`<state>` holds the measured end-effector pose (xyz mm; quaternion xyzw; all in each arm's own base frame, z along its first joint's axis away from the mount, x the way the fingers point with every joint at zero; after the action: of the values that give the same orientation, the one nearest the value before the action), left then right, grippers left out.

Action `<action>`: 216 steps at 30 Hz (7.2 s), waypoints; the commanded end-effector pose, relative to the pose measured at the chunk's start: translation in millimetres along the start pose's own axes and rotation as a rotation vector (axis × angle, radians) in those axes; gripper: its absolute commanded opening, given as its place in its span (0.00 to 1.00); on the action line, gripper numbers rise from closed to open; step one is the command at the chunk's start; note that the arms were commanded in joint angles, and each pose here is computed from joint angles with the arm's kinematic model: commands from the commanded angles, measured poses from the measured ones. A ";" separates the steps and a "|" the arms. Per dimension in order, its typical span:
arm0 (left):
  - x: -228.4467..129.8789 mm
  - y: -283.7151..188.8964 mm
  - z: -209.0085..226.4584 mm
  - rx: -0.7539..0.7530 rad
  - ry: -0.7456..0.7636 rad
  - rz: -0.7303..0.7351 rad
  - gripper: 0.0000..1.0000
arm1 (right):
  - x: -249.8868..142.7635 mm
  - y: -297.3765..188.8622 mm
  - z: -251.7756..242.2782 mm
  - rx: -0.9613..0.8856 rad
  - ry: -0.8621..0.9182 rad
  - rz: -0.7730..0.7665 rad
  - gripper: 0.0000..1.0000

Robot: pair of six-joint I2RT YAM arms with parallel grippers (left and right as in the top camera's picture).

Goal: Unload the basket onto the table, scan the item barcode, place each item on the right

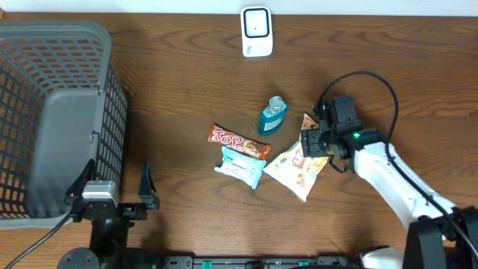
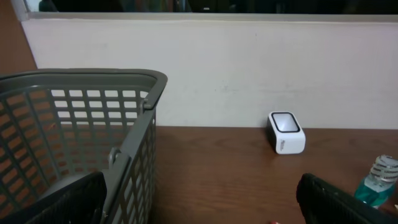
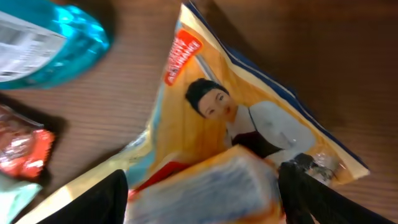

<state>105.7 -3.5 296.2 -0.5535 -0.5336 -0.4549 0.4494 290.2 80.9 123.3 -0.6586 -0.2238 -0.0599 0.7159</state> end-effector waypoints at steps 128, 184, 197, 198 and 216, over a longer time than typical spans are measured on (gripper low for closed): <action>-152.0 70.4 -25.3 -0.516 0.106 0.449 0.98 | -48.4 -98.3 39.8 0.320 1.724 0.931 0.01; -152.0 70.4 -25.3 -0.516 0.106 0.449 0.98 | 9.2 -92.8 -67.4 0.450 0.995 -0.045 0.01; -152.0 70.4 -25.3 -0.516 0.106 0.448 0.98 | 100.6 -105.4 -65.5 0.311 0.702 -0.631 0.01; -152.0 70.4 -25.3 -0.516 0.106 0.449 0.98 | 106.3 -104.4 -64.1 0.290 0.695 -0.665 0.01; -152.0 70.4 -25.3 -0.516 0.106 0.449 0.98 | 213.1 -4.8 -16.9 0.559 0.435 -1.132 0.01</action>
<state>173.1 -58.9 154.0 -0.7255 -0.2393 -0.4997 0.4082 465.4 94.5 216.8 -0.2215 -0.3797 -0.5194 0.7328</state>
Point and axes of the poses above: each gripper's point midway between its finger pads, its own y axis out along the fingers, its own z axis along the line the jaws close on, x = y × z, the point moved 8 cm from there along -y, back along the fingers, and after that the axes turned 9 degrees about -y, right-handed, at the moved point
